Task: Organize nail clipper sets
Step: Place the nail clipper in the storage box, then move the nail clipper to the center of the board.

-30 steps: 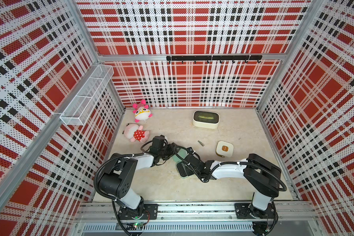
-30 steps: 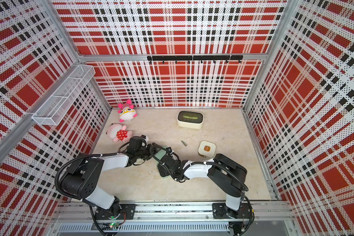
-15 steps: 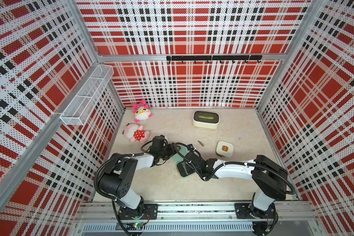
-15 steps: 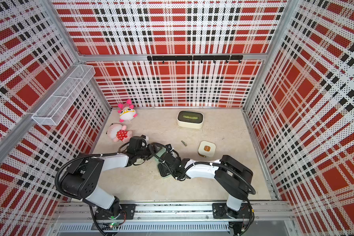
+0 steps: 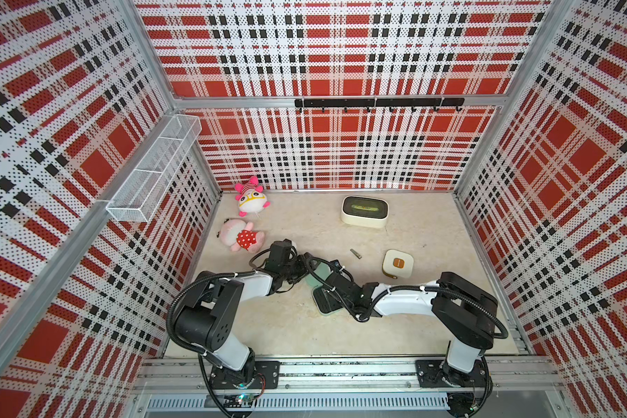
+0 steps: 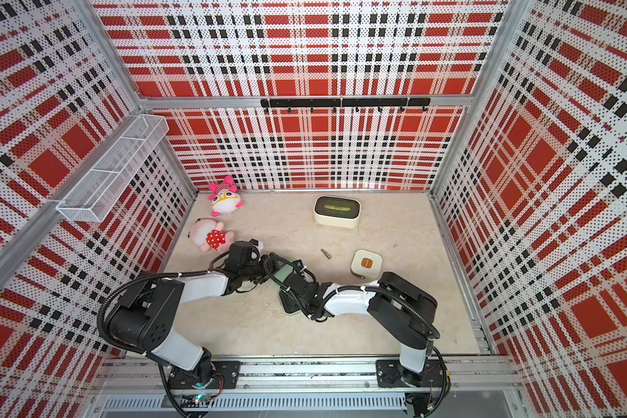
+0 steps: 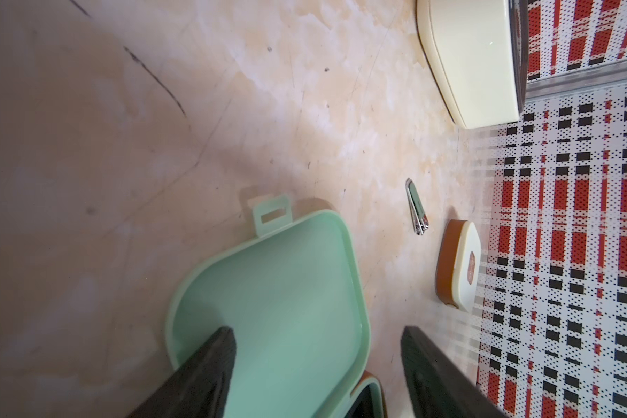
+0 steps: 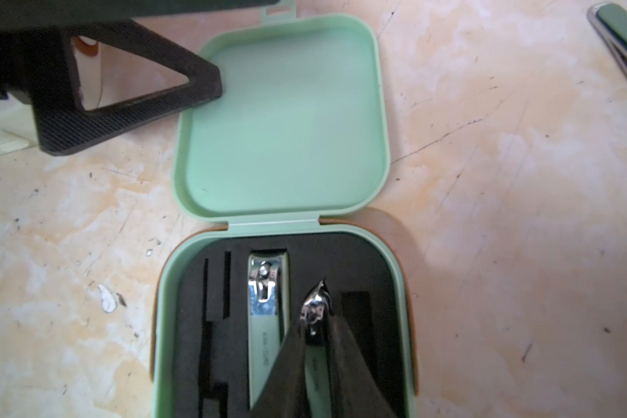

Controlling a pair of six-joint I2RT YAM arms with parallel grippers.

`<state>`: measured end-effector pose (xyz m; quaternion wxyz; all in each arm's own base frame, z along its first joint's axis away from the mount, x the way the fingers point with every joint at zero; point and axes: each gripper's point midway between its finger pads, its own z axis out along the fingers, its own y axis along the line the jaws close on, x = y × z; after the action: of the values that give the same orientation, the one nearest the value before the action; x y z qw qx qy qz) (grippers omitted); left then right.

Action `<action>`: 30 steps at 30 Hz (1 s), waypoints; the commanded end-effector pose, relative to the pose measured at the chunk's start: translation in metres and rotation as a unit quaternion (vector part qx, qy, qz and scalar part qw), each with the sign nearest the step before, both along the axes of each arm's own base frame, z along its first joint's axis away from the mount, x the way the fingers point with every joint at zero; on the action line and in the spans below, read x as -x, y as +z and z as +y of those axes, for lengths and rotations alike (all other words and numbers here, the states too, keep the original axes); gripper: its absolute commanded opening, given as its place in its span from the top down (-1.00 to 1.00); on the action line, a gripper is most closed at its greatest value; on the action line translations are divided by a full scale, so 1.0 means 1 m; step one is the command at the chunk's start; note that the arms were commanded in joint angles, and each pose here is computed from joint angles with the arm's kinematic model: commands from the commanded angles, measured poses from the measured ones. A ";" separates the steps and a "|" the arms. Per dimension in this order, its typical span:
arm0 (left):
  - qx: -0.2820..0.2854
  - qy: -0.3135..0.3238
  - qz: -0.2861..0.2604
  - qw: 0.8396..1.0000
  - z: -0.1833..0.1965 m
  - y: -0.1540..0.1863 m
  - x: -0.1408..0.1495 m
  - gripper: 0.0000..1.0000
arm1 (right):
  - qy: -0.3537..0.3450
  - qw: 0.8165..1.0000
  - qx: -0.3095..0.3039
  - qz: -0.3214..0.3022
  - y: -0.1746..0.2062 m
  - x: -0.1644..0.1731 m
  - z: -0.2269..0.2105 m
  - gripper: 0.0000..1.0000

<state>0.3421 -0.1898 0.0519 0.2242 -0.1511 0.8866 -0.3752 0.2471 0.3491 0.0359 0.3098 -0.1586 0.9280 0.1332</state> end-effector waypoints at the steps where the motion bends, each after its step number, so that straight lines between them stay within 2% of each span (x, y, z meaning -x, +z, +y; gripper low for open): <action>1: 0.005 -0.005 -0.019 1.000 -0.001 0.021 -0.006 -0.54 | -0.003 1.000 -0.005 -0.016 0.017 -0.001 0.000 0.56; 8: -0.004 0.003 -0.074 0.997 0.002 0.083 -0.017 -0.56 | -0.037 0.997 -0.008 -0.061 0.072 -0.036 -0.019 0.31; 12: -0.013 0.014 -0.101 0.995 0.013 0.114 -0.016 -0.58 | -0.074 0.995 0.010 -0.067 0.081 -0.064 -0.046 0.11; 15: -0.016 0.022 -0.111 0.993 0.023 0.126 -0.008 -0.59 | -0.102 0.993 0.030 -0.053 0.075 -0.084 -0.068 -0.01; 21: -0.023 0.038 -0.093 0.995 0.042 0.108 0.018 -0.60 | -0.129 0.989 0.074 -0.020 0.045 -0.114 -0.097 -0.25; 30: -0.010 0.046 -0.059 0.997 0.050 0.071 0.049 -0.60 | -0.114 0.990 0.085 -0.003 0.020 -0.151 -0.094 -0.45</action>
<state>0.2945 -0.1402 0.1175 0.2880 -0.1661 0.8742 -0.3539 0.3872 0.2483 0.0536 0.3092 -0.0622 0.9489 0.0101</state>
